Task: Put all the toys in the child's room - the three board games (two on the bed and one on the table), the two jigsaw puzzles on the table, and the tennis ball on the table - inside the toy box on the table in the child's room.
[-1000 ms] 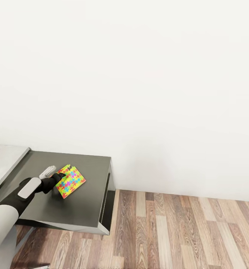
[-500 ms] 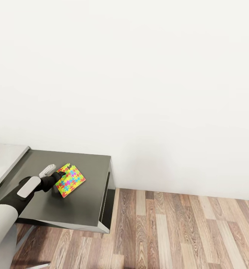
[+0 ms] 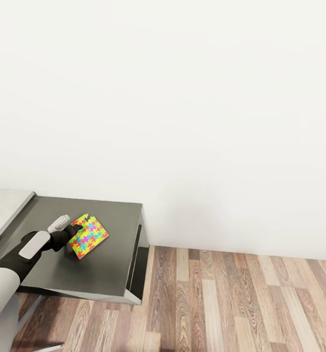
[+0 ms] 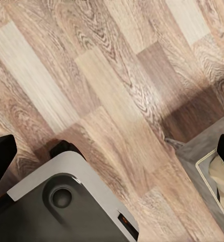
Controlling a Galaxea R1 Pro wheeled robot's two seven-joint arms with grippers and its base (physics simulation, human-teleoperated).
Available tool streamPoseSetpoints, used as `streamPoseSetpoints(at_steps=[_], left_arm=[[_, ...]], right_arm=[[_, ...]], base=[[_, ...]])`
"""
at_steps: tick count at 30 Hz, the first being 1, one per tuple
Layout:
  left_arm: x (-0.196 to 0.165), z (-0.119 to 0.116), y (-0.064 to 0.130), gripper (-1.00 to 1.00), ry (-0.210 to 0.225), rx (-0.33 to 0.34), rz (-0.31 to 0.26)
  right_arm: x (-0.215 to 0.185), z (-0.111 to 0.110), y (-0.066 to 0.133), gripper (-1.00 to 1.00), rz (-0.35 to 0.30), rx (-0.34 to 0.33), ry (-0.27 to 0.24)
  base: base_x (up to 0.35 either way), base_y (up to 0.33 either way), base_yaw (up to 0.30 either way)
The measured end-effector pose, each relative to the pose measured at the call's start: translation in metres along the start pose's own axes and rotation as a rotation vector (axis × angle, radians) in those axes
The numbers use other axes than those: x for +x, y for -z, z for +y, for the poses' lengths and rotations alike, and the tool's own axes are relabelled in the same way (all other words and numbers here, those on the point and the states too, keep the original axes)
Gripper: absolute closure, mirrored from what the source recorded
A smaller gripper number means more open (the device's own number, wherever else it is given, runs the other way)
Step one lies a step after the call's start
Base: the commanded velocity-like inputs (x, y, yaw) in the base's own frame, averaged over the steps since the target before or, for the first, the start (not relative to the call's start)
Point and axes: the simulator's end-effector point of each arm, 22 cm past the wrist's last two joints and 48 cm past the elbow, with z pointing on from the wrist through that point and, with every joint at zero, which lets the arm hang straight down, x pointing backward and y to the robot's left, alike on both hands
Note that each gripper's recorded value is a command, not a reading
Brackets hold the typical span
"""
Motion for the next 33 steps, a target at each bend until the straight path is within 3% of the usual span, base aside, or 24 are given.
streamPoseSetpoints(at_steps=[20, 33], left_arm=[[-0.013, 0.032, 0.004, -1.00, 0.003, -0.055, -0.009], [-0.011, 0.028, 0.004, -1.00, 0.004, -0.049, -0.006]], right_arm=[[-0.001, 0.000, 0.000, -1.00, -0.001, -0.001, -0.001], [-0.001, 0.001, 0.000, -1.00, -0.003, -0.002, -0.001]], base=[[0.000, -0.061, -0.047], [0.000, -0.033, -0.050]])
